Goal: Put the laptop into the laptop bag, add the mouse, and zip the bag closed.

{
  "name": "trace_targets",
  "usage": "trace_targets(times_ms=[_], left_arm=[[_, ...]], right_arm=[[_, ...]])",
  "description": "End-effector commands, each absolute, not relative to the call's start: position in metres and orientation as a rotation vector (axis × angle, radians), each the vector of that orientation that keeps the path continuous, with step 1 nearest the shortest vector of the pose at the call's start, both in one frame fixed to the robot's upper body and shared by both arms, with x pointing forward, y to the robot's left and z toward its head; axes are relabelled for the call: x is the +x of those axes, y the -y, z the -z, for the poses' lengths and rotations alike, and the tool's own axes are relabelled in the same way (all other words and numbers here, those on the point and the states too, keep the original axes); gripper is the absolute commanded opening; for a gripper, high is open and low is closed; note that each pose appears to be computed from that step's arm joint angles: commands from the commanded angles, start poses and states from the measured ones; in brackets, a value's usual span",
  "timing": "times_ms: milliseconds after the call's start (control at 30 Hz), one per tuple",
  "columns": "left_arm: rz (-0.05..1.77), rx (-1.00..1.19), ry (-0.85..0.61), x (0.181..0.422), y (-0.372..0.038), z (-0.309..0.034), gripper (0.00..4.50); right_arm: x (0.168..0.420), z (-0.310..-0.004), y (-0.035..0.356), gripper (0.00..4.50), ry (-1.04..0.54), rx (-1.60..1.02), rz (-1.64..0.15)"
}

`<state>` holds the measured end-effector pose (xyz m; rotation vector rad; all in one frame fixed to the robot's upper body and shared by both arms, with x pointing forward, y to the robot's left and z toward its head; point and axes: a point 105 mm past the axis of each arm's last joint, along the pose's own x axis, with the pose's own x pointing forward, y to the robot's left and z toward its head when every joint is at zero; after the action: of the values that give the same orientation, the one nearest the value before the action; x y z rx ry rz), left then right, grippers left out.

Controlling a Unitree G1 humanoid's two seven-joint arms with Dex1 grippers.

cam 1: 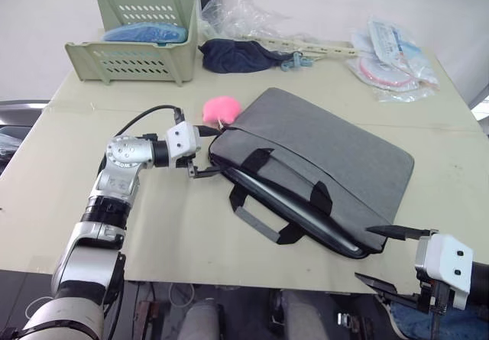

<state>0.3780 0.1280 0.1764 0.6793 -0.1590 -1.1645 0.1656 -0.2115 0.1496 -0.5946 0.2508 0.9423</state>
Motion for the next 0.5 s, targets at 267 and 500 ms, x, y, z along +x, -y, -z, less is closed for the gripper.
trace_targets(times_ms=[267,500], left_arm=[[1.300,0.193,-0.158,0.376,-0.156,-0.203,4.50],[1.120,0.171,-0.264,0.405,-0.159,-0.186,4.50]], right_arm=[[0.162,-0.184,0.246,4.41,-0.261,0.113,-0.673],[0.174,-0.160,0.264,4.41,-0.336,0.268,-0.486]])
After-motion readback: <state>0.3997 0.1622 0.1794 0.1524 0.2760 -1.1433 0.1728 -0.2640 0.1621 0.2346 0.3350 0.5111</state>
